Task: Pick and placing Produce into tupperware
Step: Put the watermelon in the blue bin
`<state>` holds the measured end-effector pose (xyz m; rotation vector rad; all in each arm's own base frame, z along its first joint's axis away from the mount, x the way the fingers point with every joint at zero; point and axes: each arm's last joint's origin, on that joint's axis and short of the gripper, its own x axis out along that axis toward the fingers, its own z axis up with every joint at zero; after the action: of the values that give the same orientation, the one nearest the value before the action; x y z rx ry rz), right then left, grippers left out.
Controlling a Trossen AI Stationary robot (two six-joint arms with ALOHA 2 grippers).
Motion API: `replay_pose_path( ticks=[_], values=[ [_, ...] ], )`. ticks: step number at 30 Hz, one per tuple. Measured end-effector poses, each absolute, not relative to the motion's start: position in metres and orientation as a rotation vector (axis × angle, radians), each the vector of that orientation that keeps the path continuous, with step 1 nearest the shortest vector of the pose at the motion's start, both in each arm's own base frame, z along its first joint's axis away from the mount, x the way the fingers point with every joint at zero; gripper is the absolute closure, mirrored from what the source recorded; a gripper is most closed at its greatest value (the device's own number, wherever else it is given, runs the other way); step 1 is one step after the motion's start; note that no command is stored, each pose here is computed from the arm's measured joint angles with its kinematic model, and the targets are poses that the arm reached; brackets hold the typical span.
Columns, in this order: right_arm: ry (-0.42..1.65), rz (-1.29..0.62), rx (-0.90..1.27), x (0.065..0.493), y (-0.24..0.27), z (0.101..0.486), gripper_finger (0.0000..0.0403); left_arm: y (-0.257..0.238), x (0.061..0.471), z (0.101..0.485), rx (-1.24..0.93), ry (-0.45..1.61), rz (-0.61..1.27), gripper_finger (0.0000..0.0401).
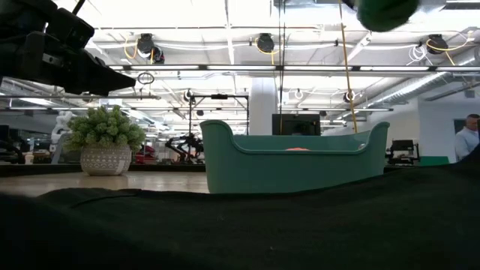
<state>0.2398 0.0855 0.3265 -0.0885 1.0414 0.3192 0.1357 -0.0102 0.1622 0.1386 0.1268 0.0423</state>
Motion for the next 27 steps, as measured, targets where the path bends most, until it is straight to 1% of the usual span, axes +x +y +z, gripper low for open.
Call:
replay_pose_path(
  ticks=[6,9,14,23,27],
  values=[
    [0.919,0.316,-0.068,0.261,0.085,0.327,0.0085,-0.01,0.136,0.162,0.139,0.127,0.042,0.04],
    [0.902,0.338,-0.073,0.27,0.084,0.323,0.0085,-0.01,0.136,0.162,0.138,0.127,0.042,0.04],
    [0.901,0.318,-0.065,0.285,0.079,0.314,0.0085,-0.01,0.136,0.162,0.128,0.127,0.043,0.04],
    [0.875,0.366,-0.003,0.309,0.07,0.3,0.0085,-0.01,0.136,0.162,0.126,0.129,0.043,0.04],
    [0.831,0.366,-0.025,0.315,0.066,0.301,0.0085,-0.01,0.136,0.162,0.126,0.131,0.043,0.04]
  ],
)
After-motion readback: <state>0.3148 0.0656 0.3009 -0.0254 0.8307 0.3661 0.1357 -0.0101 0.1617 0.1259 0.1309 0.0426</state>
